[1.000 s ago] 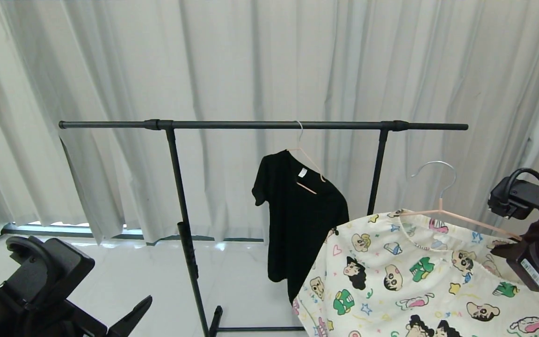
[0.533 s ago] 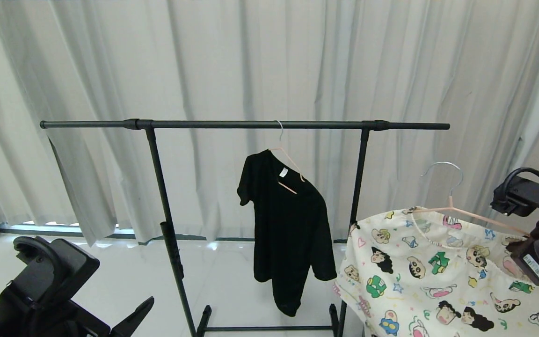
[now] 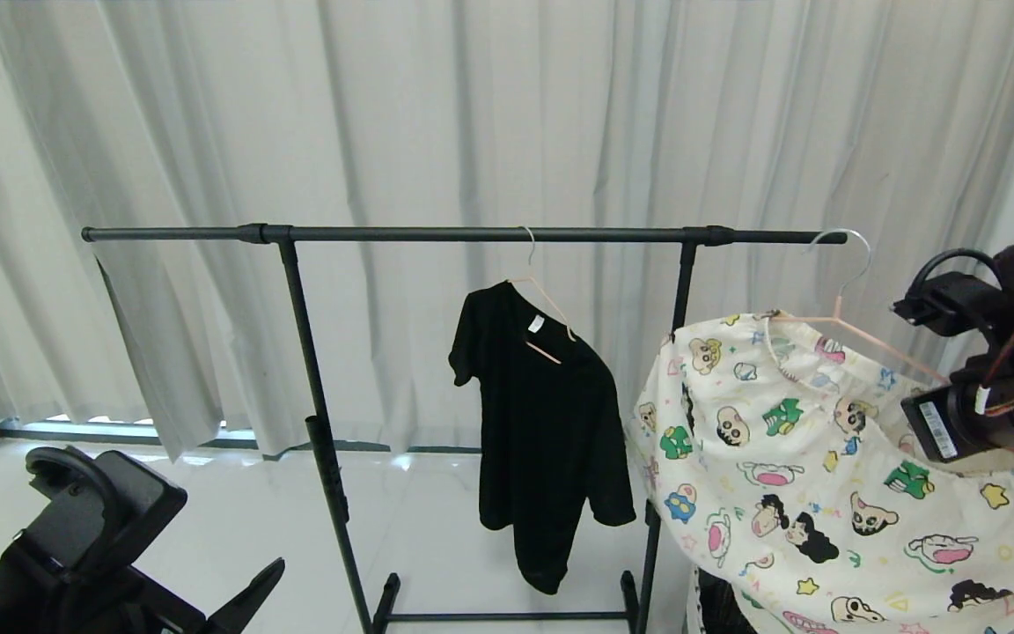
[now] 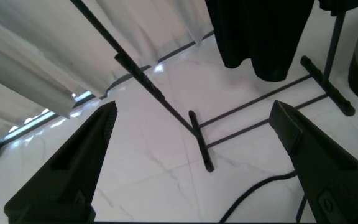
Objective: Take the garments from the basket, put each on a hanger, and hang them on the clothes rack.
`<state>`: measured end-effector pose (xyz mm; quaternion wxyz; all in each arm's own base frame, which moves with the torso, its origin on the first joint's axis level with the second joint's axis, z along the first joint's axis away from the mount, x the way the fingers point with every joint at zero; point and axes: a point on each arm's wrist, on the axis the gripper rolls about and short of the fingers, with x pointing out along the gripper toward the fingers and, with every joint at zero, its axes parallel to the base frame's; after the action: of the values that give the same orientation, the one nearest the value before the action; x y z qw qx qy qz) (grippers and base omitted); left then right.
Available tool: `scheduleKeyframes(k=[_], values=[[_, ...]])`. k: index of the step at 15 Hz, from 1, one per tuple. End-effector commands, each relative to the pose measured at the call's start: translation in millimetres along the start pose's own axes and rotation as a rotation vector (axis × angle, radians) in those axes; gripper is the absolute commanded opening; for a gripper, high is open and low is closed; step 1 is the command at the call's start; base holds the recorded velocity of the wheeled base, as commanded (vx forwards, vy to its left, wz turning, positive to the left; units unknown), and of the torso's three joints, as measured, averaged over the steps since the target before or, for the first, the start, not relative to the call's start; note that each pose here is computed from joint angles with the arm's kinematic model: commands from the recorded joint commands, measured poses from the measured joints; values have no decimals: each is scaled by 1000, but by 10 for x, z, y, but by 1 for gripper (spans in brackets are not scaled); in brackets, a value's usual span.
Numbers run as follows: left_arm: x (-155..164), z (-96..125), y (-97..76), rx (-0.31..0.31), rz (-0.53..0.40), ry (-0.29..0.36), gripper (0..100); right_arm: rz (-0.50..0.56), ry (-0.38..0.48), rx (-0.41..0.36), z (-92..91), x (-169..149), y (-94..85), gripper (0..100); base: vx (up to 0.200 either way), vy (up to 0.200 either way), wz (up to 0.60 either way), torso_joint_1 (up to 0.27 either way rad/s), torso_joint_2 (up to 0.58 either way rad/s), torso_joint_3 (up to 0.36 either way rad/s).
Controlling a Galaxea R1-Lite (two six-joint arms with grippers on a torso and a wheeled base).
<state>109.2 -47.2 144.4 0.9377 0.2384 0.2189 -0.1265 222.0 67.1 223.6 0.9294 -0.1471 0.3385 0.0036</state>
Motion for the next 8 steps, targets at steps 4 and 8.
scheduleKeyframes(k=[4, 8], values=[[-13, 11, -9, 4, -9, -12, 100, 10, -65, 13, 399, 123, 94, 0, 150, 0, 0, -2, 1, 4], [-11, 15, -24, 10, -20, -14, 100, 38, -91, -8, 464, 56, 181, 0, 200, 0, 0, 6, 5, 5]])
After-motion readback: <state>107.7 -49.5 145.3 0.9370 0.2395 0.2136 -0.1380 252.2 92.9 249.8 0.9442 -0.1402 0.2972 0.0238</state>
